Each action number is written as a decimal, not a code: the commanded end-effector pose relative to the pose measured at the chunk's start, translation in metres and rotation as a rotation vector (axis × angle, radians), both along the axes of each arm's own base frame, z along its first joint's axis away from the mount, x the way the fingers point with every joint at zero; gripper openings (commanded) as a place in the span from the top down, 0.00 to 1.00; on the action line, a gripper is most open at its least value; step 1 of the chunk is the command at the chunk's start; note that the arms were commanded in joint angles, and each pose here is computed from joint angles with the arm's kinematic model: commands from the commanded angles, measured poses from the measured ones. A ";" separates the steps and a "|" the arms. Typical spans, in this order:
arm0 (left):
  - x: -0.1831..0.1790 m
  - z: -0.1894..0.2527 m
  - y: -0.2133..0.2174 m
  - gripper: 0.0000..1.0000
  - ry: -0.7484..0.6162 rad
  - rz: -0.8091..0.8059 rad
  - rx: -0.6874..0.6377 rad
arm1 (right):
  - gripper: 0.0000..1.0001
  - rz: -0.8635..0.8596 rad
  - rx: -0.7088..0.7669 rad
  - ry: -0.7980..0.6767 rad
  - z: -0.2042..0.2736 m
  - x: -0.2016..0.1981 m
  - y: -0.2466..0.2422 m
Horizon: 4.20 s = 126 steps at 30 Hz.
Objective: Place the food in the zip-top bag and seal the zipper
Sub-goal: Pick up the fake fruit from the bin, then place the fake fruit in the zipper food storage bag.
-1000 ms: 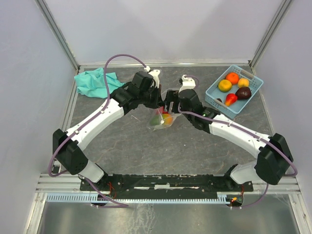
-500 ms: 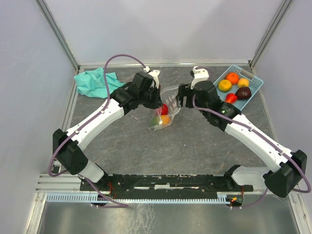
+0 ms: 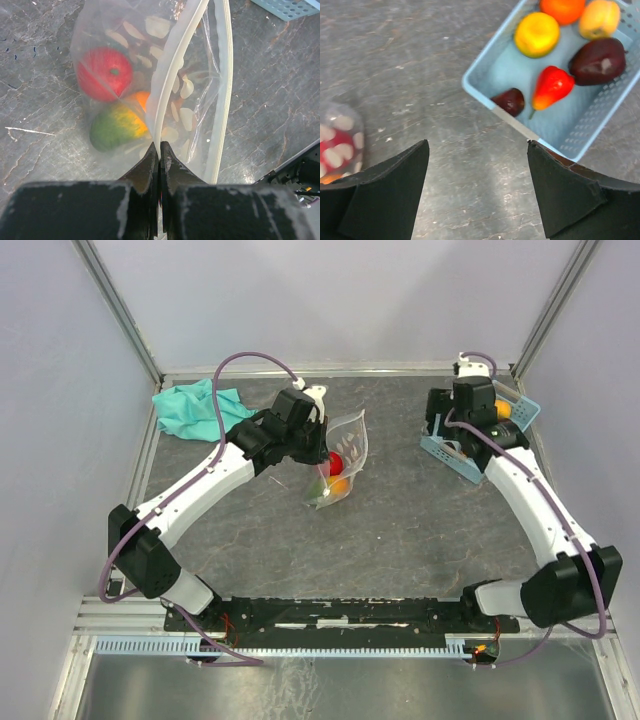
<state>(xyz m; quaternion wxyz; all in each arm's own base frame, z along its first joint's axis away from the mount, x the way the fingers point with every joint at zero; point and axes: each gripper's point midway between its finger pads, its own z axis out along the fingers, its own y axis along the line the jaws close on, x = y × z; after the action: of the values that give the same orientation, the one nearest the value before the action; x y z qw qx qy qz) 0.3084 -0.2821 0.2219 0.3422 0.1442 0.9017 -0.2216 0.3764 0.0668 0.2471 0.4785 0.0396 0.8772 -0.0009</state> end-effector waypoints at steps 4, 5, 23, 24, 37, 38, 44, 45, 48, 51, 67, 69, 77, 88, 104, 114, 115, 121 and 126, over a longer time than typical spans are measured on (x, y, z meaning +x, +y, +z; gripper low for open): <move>0.006 0.037 0.004 0.97 -0.113 -0.011 -0.013 | 0.12 -0.181 0.016 0.056 -0.026 0.034 -0.065; 0.006 0.039 0.005 0.97 -0.117 -0.009 -0.012 | 0.12 -0.203 0.021 0.064 -0.031 0.038 -0.073; 0.011 0.053 0.008 0.97 -0.177 -0.032 0.016 | 0.11 -0.421 0.211 0.187 -0.127 0.095 -0.154; 0.012 0.053 0.008 0.97 -0.178 -0.031 0.019 | 0.10 -0.418 0.216 0.190 -0.132 0.098 -0.155; 0.016 0.051 0.008 0.97 -0.188 -0.042 0.042 | 0.14 -0.399 0.248 0.279 -0.181 0.112 -0.154; 0.015 0.051 0.008 0.97 -0.186 -0.042 0.042 | 0.16 -0.396 0.247 0.284 -0.184 0.112 -0.154; 0.016 0.048 0.008 0.97 -0.181 -0.042 0.050 | 0.31 -0.389 0.226 0.286 -0.187 0.109 -0.157; 0.016 0.048 0.008 0.97 -0.181 -0.042 0.050 | 0.33 -0.387 0.219 0.282 -0.185 0.109 -0.158; 0.016 0.048 0.008 0.97 -0.181 -0.042 0.050 | 0.41 -0.373 0.202 0.263 -0.175 0.107 -0.159; 0.016 0.048 0.008 0.97 -0.182 -0.045 0.055 | 0.46 -0.356 0.186 0.247 -0.163 0.103 -0.159; 0.013 0.047 0.009 0.97 -0.179 -0.056 0.057 | 0.51 -0.196 0.210 0.005 -0.048 0.072 -0.107; 0.013 0.047 0.009 0.97 -0.174 -0.054 0.053 | 0.51 -0.149 0.214 -0.034 -0.030 0.068 -0.092; 0.009 0.048 0.008 0.97 -0.160 -0.048 0.036 | 0.51 0.140 0.217 -0.244 0.043 0.039 -0.006; 0.006 0.051 0.013 0.97 -0.173 -0.090 0.078 | 0.52 0.710 0.151 -0.492 0.108 -0.020 0.112; -0.014 0.046 0.006 0.97 -0.128 -0.235 0.085 | 0.53 1.406 -0.016 -0.668 0.096 -0.104 0.221; -0.022 0.043 0.005 0.97 -0.108 -0.277 0.083 | 0.49 1.577 -0.180 -0.633 0.043 -0.107 0.227; -0.023 0.043 0.006 0.97 -0.108 -0.279 0.083 | 0.49 1.579 -0.194 -0.623 0.038 -0.106 0.226; -0.025 0.044 0.005 0.97 -0.105 -0.292 0.078 | 0.49 1.601 -0.309 -0.540 0.000 -0.095 0.219; -0.028 0.044 0.002 0.97 -0.097 -0.311 0.064 | 0.52 1.587 -0.331 -0.528 -0.015 -0.083 0.222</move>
<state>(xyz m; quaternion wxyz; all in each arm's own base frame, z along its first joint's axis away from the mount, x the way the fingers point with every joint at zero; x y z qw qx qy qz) 0.2824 -0.2740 0.2387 0.3122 0.2694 0.8855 -0.2140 0.2833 0.2862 0.2384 0.5165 -0.6467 0.5072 0.2405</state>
